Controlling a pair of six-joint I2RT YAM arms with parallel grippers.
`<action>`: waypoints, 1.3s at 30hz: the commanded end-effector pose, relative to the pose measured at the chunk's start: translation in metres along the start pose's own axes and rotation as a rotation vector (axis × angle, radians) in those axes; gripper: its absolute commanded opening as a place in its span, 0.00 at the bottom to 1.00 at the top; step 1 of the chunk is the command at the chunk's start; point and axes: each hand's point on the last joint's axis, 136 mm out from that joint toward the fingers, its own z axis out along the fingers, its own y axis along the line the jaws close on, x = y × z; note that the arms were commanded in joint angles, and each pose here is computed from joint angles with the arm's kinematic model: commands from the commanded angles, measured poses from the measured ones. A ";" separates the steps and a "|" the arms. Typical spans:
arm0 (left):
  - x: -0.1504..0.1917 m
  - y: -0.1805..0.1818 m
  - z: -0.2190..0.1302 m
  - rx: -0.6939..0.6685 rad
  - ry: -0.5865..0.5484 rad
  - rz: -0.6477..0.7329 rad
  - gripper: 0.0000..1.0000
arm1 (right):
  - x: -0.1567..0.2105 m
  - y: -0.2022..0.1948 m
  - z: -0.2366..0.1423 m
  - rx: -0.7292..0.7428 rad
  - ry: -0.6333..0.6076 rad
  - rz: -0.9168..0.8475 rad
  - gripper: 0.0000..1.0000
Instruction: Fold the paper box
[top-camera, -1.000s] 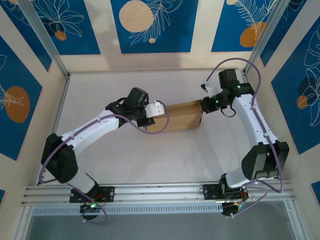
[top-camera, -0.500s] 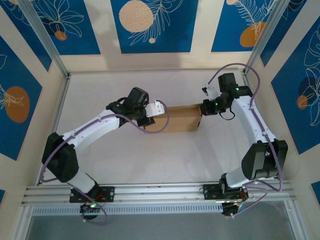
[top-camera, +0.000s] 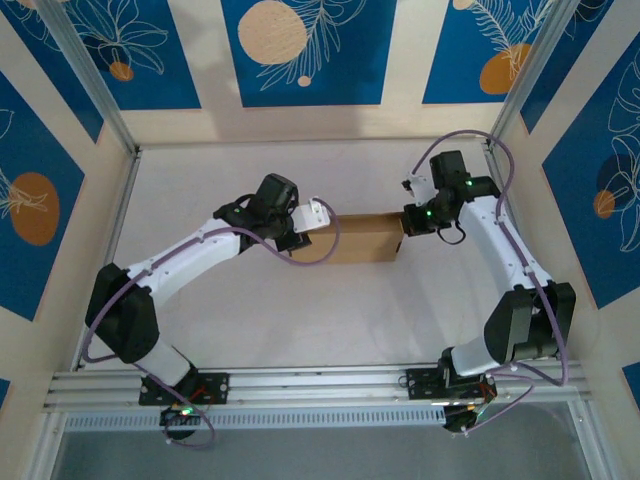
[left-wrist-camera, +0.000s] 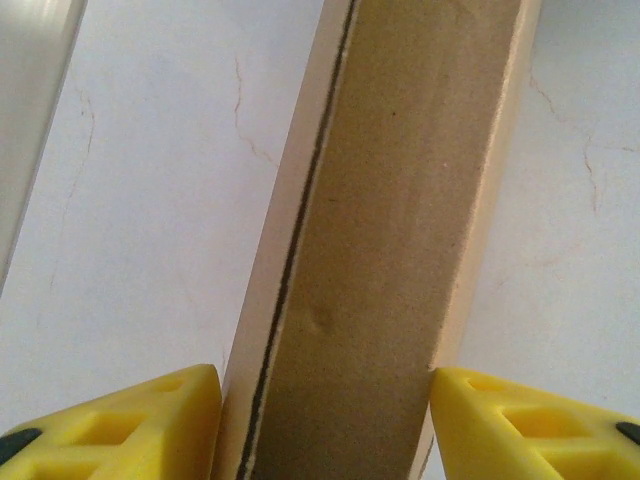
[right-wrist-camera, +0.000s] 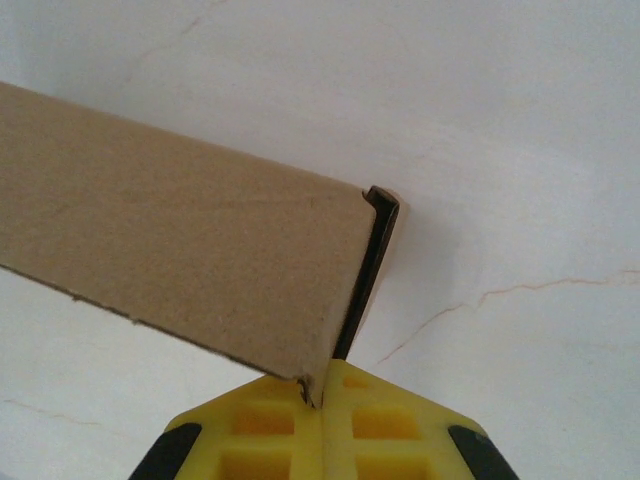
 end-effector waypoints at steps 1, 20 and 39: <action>0.008 0.012 0.006 -0.030 0.033 -0.035 0.57 | 0.021 -0.015 0.010 0.099 0.057 -0.021 0.00; 0.004 0.050 -0.089 -0.203 -0.167 -0.355 0.81 | 0.000 -0.009 0.014 0.057 -0.035 -0.022 0.00; 0.047 0.021 -0.042 -0.090 0.018 -0.411 0.42 | -0.001 0.001 0.009 0.027 -0.069 -0.036 0.00</action>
